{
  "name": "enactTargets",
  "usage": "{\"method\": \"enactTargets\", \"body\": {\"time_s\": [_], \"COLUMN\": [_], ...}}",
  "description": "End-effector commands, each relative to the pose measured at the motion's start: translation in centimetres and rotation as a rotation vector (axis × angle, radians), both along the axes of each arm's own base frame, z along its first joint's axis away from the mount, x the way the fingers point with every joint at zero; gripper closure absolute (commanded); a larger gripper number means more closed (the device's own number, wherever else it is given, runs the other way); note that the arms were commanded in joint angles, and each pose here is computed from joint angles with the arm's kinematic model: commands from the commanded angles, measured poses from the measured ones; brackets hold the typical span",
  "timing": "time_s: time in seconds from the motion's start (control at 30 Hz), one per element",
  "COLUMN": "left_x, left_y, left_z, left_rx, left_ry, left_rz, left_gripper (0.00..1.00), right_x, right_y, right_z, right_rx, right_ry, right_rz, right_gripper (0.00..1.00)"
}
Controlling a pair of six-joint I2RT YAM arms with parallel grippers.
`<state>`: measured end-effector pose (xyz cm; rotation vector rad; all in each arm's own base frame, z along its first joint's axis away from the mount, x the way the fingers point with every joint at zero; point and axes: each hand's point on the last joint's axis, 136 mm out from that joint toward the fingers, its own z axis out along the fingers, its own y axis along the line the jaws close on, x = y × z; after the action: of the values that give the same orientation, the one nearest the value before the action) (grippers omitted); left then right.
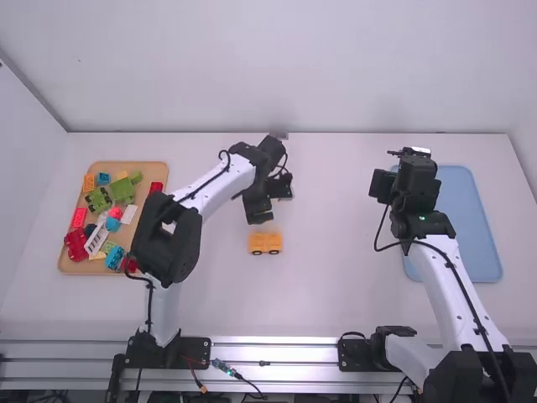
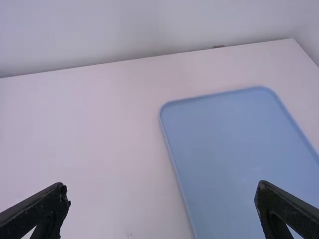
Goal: Assemble lego blocks to make yellow taxi
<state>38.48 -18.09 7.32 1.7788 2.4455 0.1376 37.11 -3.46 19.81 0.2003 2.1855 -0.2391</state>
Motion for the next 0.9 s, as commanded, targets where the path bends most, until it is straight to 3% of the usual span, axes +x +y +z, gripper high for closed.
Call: {"method": "enactTargets", "body": {"time_s": [0.0, 0.13, 0.3, 0.43, 0.53, 0.67, 0.77, 0.83, 0.87], "left_x": [2.2, 5.5, 10.0, 11.5, 10.6, 7.9, 5.3, 2.9, 2.8], "left_y": [1.4, 4.0, 11.4, 17.9, 23.8, 26.4, 29.0, 32.0, 32.1], "left_z": [2.4, 6.6, 12.6, 15.3, 15.4, 13.5, 11.6, 10.0, 10.0], "left_rx": [0.013, -0.038, -0.140, -0.249, -0.333, -0.430, -0.391, -0.274, -0.265], "left_ry": [-0.070, -0.167, -0.323, -0.404, -0.398, -0.200, -0.107, -0.120, -0.121], "left_rz": [0.117, 0.316, 0.651, 1.038, 1.429, 1.595, 1.762, 1.962, 1.973], "left_gripper": [0.01, 0.01, 0.01, 0.01, 0.01, 0.01, 0.01, 0.01, 0.01], "right_x": [0.4, 0.4, 0.5, 0.6, 0.6, 0.6, 0.8, 1.0, 1.0], "right_y": [0.1, 0.1, 0.1, 0.1, 0.2, 0.1, 0.1, 0.2, 0.2], "right_z": [1.1, 1.2, 1.3, 1.4, 1.4, 1.5, 1.8, 2.0, 2.0], "right_rx": [0.002, -0.006, -0.018, -0.017, -0.017, -0.017, -0.017, -0.016, -0.016], "right_ry": [-0.027, -0.025, -0.028, -0.034, -0.037, -0.037, -0.052, -0.065, -0.066], "right_rz": [0.003, 0.008, 0.018, 0.017, 0.019, 0.017, 0.017, 0.019, 0.019], "right_gripper": [0.02, 0.01, 0.01, 0.01, 0.01, 0.01, 0.02, 0.01, 0.01]}}
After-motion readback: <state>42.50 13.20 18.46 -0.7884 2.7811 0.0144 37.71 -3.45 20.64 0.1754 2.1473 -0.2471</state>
